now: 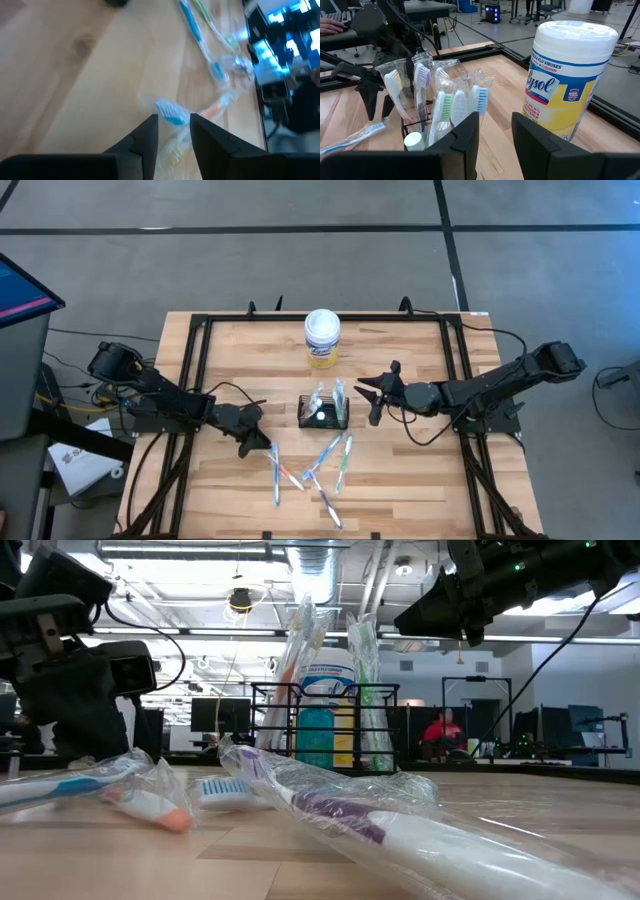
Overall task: Pick & Place toothbrushing station
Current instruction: Put the left blue toothbrush into the black mesh organizer
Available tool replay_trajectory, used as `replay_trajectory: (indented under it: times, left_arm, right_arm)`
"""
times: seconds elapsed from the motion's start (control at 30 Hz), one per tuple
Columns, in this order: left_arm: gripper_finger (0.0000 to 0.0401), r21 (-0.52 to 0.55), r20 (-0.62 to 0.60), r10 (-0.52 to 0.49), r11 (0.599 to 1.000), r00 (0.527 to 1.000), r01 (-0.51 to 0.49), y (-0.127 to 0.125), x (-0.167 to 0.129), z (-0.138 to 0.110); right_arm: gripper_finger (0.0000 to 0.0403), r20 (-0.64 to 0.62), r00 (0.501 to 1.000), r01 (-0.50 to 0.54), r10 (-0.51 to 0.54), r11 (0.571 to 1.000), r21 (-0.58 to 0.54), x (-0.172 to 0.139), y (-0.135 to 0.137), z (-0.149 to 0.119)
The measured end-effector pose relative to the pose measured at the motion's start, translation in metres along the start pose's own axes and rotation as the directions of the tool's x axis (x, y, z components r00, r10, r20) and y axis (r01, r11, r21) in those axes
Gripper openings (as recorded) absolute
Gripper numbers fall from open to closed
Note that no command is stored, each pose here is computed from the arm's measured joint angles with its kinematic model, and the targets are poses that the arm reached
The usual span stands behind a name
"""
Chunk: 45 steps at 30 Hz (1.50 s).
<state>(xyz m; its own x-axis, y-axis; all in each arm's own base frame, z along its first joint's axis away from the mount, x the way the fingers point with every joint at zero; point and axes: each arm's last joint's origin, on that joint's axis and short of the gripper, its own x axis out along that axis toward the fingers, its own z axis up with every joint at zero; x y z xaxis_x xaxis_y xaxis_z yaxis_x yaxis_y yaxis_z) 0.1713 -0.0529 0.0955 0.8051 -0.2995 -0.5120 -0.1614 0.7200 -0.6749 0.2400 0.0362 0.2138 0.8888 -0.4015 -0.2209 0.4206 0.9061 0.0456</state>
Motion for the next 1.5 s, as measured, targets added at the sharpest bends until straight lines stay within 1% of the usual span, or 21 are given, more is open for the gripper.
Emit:
replay_trajectory:
  times: [0.1,0.27,0.63,0.87,1.03,1.27,1.33,1.4,1.5]
  left_arm:
    - [0.0111,-0.050,0.040,0.032,0.998,0.999,-0.030,0.0008,0.0000,0.0013]
    - [0.0111,-0.100,0.073,0.060,0.994,0.996,-0.052,0.0015,-0.0001,0.0023]
    - [0.0109,-0.135,0.096,0.092,0.988,0.991,-0.079,0.0034,0.0000,0.0032]
    - [0.0108,-0.137,0.079,0.097,0.987,0.992,-0.085,-0.0003,0.0028,0.0039]
    - [0.0108,-0.130,0.015,0.162,0.979,0.987,-0.159,-0.0016,0.0068,0.0035]
    - [0.0107,-0.133,0.032,0.148,0.981,0.989,-0.142,-0.0027,0.0069,0.0049]
    - [0.0099,-0.133,0.033,0.147,0.981,0.989,-0.142,-0.0028,0.0070,0.0049]
    - [0.0079,-0.133,0.029,0.143,0.981,0.989,-0.138,-0.0029,0.0069,0.0048]
    - [0.0022,-0.120,0.010,0.123,0.985,0.992,-0.121,-0.0036,0.0070,0.0044]
  right_arm:
    - [0.0107,0.000,1.000,0.000,0.000,1.000,0.000,0.0000,0.0000,0.0000]
    - [0.0107,0.000,1.000,0.000,0.000,1.000,0.000,0.0000,0.0001,0.0001]
    - [0.0107,0.001,1.000,0.000,0.000,1.000,0.001,0.0000,0.0001,0.0002]
    - [0.0107,0.001,1.000,-0.001,0.001,1.000,0.001,0.0000,0.0002,0.0002]
    - [0.0107,0.001,1.000,-0.001,0.001,1.000,0.001,0.0000,0.0001,0.0002]
    - [0.0107,0.001,1.000,-0.001,0.001,1.000,0.001,0.0000,0.0001,0.0001]
    - [0.0107,0.001,1.000,-0.001,0.001,1.000,0.001,0.0000,0.0001,0.0002]
    - [0.0107,0.001,1.000,-0.001,0.001,1.000,0.001,0.0000,0.0001,0.0002]
    - [0.0107,0.001,1.000,-0.001,0.001,1.000,0.001,0.0000,0.0001,0.0002]
